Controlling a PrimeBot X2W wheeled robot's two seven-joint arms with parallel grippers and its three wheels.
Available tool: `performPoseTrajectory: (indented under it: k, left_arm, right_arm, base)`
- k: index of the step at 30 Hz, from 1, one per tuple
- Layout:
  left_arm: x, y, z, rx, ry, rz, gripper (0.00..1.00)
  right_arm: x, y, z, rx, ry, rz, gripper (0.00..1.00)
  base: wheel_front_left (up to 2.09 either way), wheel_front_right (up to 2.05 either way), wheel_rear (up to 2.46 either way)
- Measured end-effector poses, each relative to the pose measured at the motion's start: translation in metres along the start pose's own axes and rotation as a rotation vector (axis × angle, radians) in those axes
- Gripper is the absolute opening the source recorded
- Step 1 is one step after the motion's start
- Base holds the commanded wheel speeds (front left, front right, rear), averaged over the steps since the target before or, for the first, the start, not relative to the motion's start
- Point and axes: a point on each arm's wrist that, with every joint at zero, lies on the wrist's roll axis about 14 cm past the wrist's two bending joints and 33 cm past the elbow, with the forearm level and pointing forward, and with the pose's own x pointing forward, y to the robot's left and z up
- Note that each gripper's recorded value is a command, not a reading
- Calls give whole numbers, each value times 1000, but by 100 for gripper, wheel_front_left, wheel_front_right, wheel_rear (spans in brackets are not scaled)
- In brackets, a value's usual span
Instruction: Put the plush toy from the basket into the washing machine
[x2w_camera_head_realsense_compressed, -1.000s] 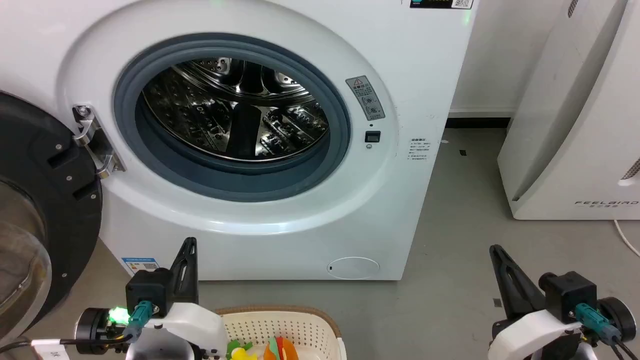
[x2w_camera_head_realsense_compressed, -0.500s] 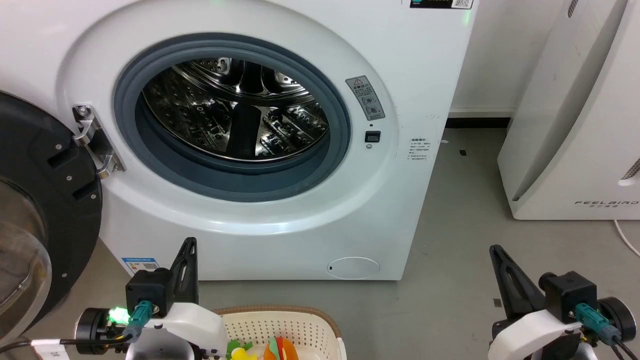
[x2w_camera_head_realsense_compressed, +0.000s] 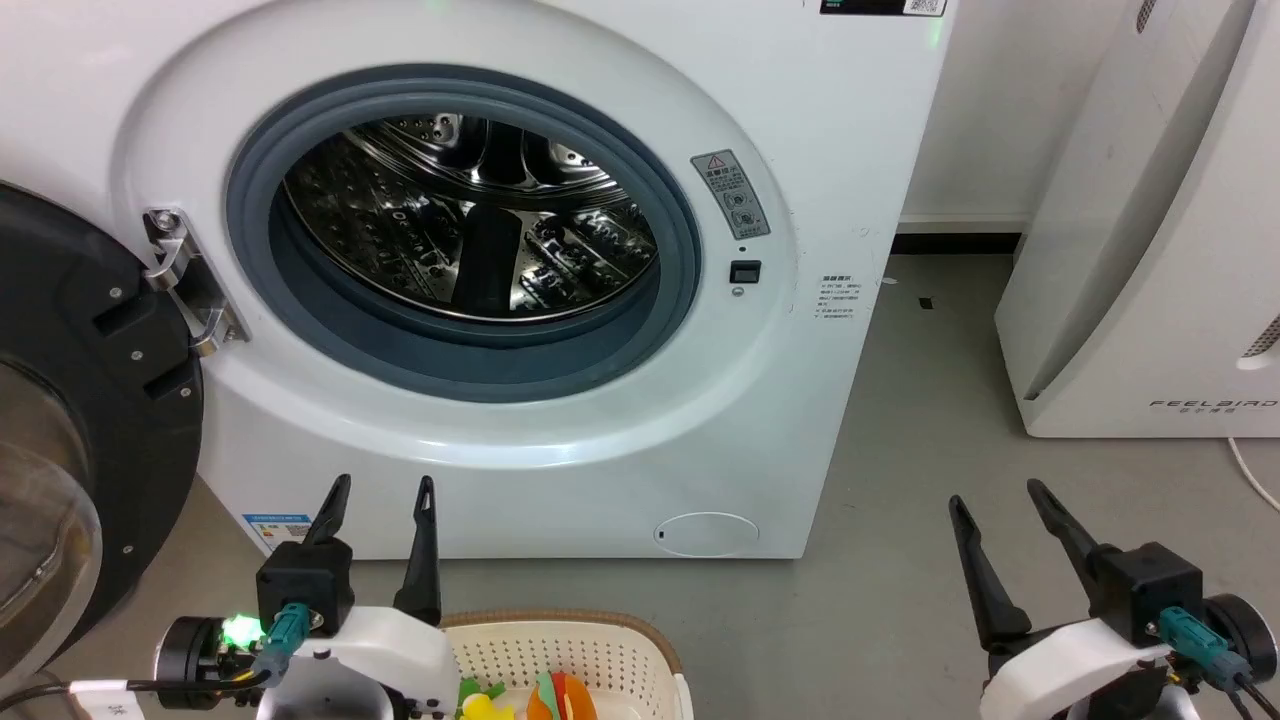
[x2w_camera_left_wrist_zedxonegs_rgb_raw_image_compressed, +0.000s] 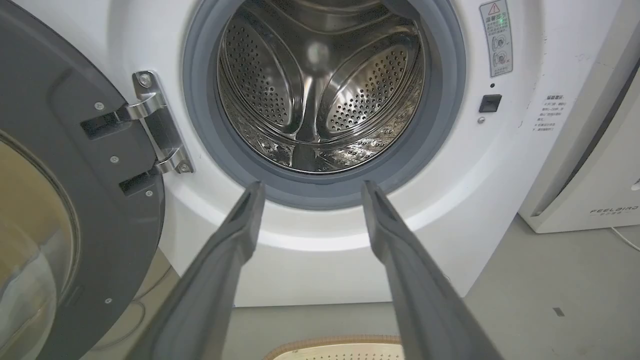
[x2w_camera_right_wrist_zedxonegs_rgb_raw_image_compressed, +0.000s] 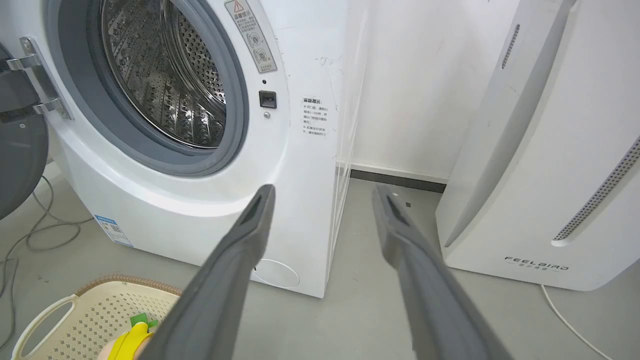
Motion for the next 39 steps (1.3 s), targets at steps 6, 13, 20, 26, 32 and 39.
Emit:
performPoseTrajectory:
  k: [6,13,20,26,32,39]
  left_arm:
    - [1,-3,-3,0,1,0,100]
    - [5,-7,-14,1,28,-9,100]
    - [15,-16,-31,3,70,-35,100]
    - [22,-25,-57,6,141,-59,100]
    - [30,-34,-87,2,228,-87,100]
    - [36,-43,-126,-24,341,-114,100]
  right_arm:
    - [1,-3,2,14,-12,-9,100]
    - [2,-7,-1,28,-16,-20,100]
    - [5,-11,-7,51,-9,-32,100]
    - [11,-16,-8,67,-14,-44,100]
    - [18,-22,-10,80,-21,-59,100]
    - [27,-29,-16,89,-14,-77,100]
  base:
    - [0,0,0]
    - [0,0,0]
    - [0,0,0]
    - [0,0,0]
    - [0,0,0]
    - [0,0,0]
